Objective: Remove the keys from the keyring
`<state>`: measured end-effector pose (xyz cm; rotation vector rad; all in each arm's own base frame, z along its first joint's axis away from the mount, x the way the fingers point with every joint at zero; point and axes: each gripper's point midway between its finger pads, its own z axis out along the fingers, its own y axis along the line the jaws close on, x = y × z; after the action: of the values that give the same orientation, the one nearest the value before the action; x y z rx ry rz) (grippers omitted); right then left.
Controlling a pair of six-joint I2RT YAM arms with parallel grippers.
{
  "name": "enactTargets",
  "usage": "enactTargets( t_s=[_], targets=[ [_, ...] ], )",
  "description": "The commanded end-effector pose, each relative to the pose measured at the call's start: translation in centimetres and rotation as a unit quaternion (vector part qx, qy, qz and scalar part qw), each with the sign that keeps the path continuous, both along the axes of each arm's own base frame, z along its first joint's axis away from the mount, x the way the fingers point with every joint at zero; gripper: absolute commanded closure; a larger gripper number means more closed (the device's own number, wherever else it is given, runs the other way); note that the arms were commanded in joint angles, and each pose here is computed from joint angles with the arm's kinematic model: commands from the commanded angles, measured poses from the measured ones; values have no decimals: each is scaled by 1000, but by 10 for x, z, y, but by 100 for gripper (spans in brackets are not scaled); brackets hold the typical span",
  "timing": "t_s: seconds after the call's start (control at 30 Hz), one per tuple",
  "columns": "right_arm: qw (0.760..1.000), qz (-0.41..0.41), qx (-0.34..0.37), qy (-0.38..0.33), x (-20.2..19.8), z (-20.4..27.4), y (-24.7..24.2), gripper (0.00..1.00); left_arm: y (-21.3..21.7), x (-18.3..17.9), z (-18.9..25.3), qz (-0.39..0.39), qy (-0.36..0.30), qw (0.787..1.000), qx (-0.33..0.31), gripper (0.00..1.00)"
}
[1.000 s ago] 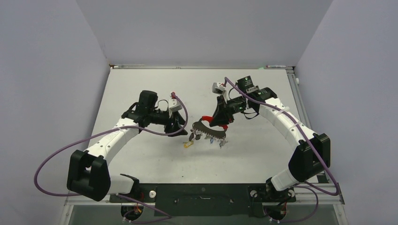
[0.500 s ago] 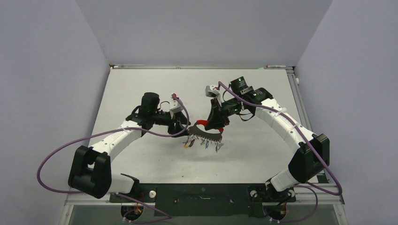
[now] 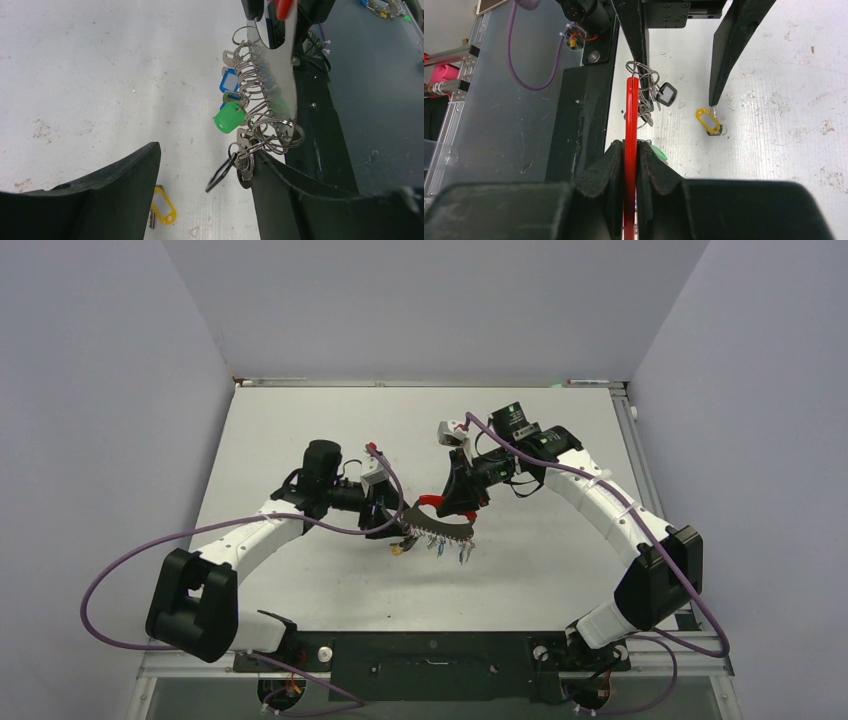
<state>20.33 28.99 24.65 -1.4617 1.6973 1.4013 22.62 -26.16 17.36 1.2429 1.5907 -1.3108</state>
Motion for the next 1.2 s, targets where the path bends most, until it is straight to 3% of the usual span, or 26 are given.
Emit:
enactTargets(
  t_s=[0.0, 0.13, 0.27, 0.47, 1.17],
  targets=[
    [998, 26, 45, -33, -3, 28, 6, 95, -5, -9, 9, -32, -8, 999, -23, 39],
    [998, 28, 44, -33, -5, 28, 5, 95, -5, -8, 9, -31, -8, 999, -22, 48],
    [998, 29, 42, -34, -7, 27, 3, 95, 3, -6, 12, -26, -7, 999, -17, 76],
    [999, 16, 39, -34, 2, 22, -6, 95, 18, -12, 13, -20, -6, 1000, 7, 100],
    [999, -9, 9, -38, 19, -13, -14, 95, 28, 3, 29, 50, 20, 997, 51, 100]
  ],
)
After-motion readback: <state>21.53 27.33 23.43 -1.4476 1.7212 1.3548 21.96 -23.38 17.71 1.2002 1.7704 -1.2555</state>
